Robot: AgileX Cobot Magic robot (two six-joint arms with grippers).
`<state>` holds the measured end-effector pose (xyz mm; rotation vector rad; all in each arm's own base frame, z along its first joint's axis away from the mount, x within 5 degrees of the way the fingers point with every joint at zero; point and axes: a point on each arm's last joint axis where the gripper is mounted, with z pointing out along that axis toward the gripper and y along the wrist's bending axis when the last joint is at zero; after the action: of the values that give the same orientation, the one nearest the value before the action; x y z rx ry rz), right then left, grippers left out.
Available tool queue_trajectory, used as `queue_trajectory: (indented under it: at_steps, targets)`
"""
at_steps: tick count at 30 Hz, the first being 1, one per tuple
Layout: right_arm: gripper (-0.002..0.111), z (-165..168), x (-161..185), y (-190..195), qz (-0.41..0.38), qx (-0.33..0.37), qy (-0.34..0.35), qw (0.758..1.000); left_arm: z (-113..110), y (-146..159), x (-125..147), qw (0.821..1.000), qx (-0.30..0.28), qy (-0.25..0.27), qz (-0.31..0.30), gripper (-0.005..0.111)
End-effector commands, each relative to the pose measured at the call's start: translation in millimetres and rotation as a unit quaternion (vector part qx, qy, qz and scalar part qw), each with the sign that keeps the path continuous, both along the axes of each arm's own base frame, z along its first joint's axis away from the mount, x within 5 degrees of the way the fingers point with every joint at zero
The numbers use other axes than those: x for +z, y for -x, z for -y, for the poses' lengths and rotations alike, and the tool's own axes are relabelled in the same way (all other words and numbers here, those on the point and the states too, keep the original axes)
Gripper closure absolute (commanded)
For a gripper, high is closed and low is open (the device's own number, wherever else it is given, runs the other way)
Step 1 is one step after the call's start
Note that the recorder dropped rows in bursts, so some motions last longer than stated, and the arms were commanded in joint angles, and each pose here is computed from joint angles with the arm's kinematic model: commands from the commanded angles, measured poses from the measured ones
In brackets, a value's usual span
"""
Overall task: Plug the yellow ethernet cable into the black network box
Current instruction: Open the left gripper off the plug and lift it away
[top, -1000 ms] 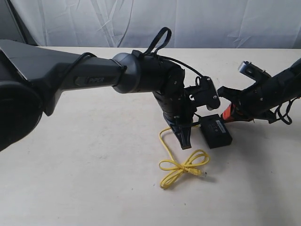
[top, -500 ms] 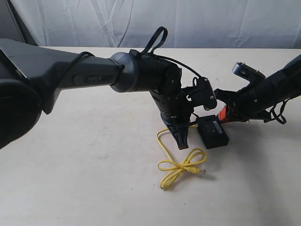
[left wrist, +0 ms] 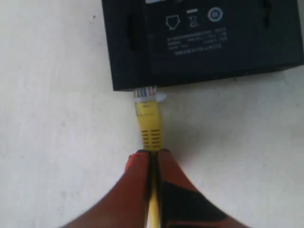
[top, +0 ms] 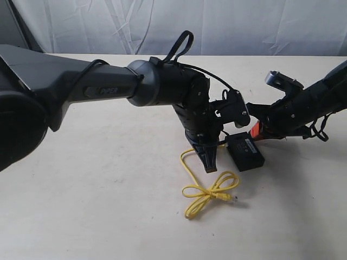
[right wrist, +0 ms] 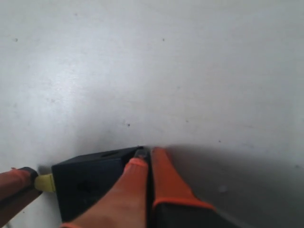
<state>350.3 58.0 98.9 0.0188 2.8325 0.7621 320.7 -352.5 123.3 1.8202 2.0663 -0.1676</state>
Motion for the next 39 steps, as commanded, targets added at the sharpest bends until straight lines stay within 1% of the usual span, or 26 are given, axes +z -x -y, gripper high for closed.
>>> queue_trajectory:
  at_steps: [1, 13, 16, 19, 26, 29, 30, 39]
  targets:
    - [0.109, -17, -2, 11, -0.040, 0.039, -0.039, 0.998, 13, 0, 12, 0.998, 0.015, 0.058, 0.023, 0.107]
    - [0.109, -17, 1, 10, -0.035, 0.036, -0.040, 0.998, 13, 0, 12, 0.998, 0.013, 0.056, 0.024, 0.106]
    - [0.109, -17, 2, 10, -0.034, 0.035, -0.040, 0.998, 13, -1, 12, 0.998, 0.012, 0.055, 0.024, 0.100]
    - [0.109, -17, 3, 10, -0.034, 0.033, -0.040, 0.998, 14, -2, 15, 0.998, 0.010, 0.055, 0.025, 0.089]
    - [0.109, -17, 3, 10, -0.038, 0.027, -0.039, 0.998, 15, -2, 19, 0.998, 0.009, 0.056, 0.025, 0.057]
    - [0.109, -17, 3, 10, -0.037, 0.025, -0.039, 0.998, 14, -2, 19, 0.999, 0.007, 0.049, 0.021, 0.046]
    - [0.109, -17, 4, 9, -0.034, 0.024, -0.037, 0.998, 13, -2, 18, 0.999, 0.007, 0.045, 0.020, 0.044]
    - [0.109, -15, 14, 8, -0.021, 0.013, -0.027, 0.999, 8, -2, 16, 1.000, 0.008, 0.012, 0.023, 0.044]
